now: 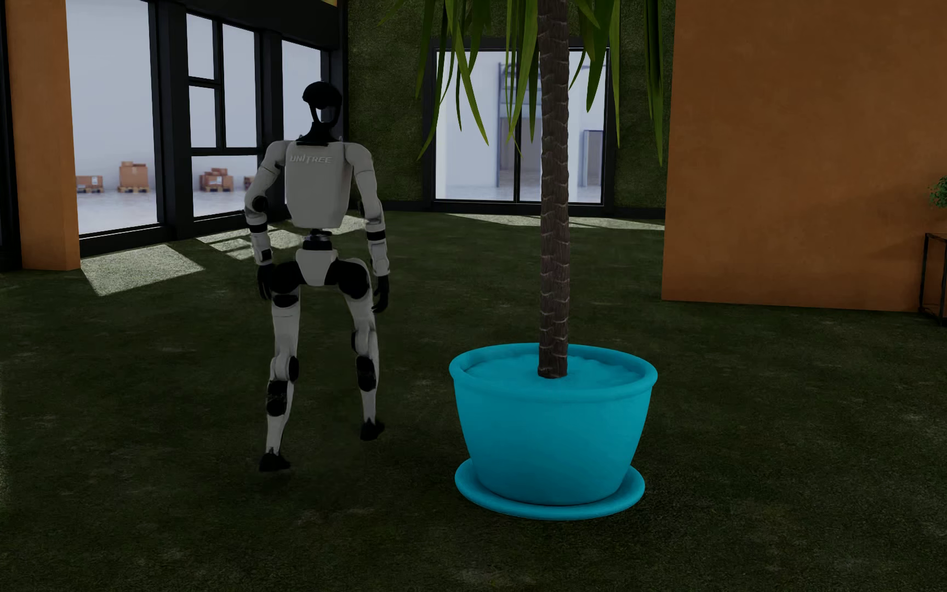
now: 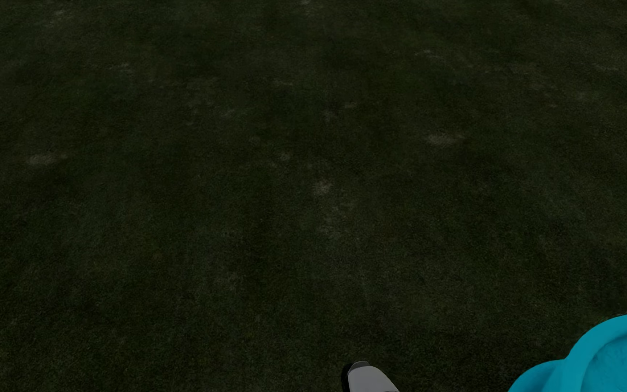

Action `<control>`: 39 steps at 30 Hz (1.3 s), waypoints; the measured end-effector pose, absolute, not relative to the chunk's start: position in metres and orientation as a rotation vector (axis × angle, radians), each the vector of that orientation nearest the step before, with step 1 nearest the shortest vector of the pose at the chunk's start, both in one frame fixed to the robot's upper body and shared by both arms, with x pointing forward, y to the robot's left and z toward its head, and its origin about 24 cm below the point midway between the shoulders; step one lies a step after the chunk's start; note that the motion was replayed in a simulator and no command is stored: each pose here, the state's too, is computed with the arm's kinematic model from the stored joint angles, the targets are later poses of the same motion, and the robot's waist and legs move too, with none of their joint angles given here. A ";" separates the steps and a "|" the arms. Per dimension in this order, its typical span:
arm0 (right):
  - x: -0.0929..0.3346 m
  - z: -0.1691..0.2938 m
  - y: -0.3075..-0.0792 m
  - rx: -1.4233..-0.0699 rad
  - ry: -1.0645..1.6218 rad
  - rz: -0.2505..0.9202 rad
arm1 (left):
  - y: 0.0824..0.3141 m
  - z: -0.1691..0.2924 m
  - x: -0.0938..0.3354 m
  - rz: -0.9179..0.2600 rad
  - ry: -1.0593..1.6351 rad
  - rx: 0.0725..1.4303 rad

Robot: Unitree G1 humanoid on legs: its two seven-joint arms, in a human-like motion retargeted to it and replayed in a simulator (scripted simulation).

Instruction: Circle the plant

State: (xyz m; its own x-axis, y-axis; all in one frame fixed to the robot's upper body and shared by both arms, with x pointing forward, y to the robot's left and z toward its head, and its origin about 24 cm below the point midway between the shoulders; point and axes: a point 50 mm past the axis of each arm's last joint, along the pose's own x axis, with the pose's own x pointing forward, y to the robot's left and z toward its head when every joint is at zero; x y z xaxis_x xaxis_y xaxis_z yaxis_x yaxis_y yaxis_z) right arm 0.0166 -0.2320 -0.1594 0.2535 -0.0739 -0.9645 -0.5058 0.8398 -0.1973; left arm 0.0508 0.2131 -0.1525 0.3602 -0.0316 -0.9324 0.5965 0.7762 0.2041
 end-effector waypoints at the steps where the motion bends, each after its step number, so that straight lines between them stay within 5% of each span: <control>1: 0.011 -0.160 -0.233 -0.530 1.312 0.311 | 0.207 -0.152 0.052 -0.447 1.127 0.567; 6: -0.010 -0.163 -0.236 -0.556 1.398 0.339 | 0.185 -0.156 0.037 -0.434 1.147 0.465; 10: 0.063 -0.147 -0.240 -0.514 1.138 0.226 | 0.184 -0.156 0.027 -0.466 1.162 0.473; 18: 0.160 -0.094 -0.206 -0.457 0.690 0.242 | 0.253 -0.139 0.067 -0.225 1.115 0.556; 22: 0.130 -0.116 -0.211 -0.481 0.831 0.272 | 0.248 -0.142 0.060 -0.260 1.130 0.562; 30: -0.027 -0.156 -0.264 -0.518 1.472 0.169 | 0.204 -0.163 -0.007 -0.422 1.316 0.497; 34: -0.017 -0.155 -0.258 -0.523 1.412 0.204 | 0.205 -0.158 -0.007 -0.448 1.283 0.509; 39: 0.029 -0.152 -0.241 -0.462 1.232 0.182 | 0.247 -0.154 0.004 -0.385 1.324 0.624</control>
State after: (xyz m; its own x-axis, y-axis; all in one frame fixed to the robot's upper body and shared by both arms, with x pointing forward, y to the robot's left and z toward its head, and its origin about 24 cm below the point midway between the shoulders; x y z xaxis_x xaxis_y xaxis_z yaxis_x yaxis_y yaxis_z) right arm 0.0294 -0.2410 -0.1521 0.3316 -0.1121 -0.9367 -0.3786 0.8936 -0.2410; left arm 0.0043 0.2473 -0.1542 0.2179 0.0860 -0.9722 0.5943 0.7784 0.2021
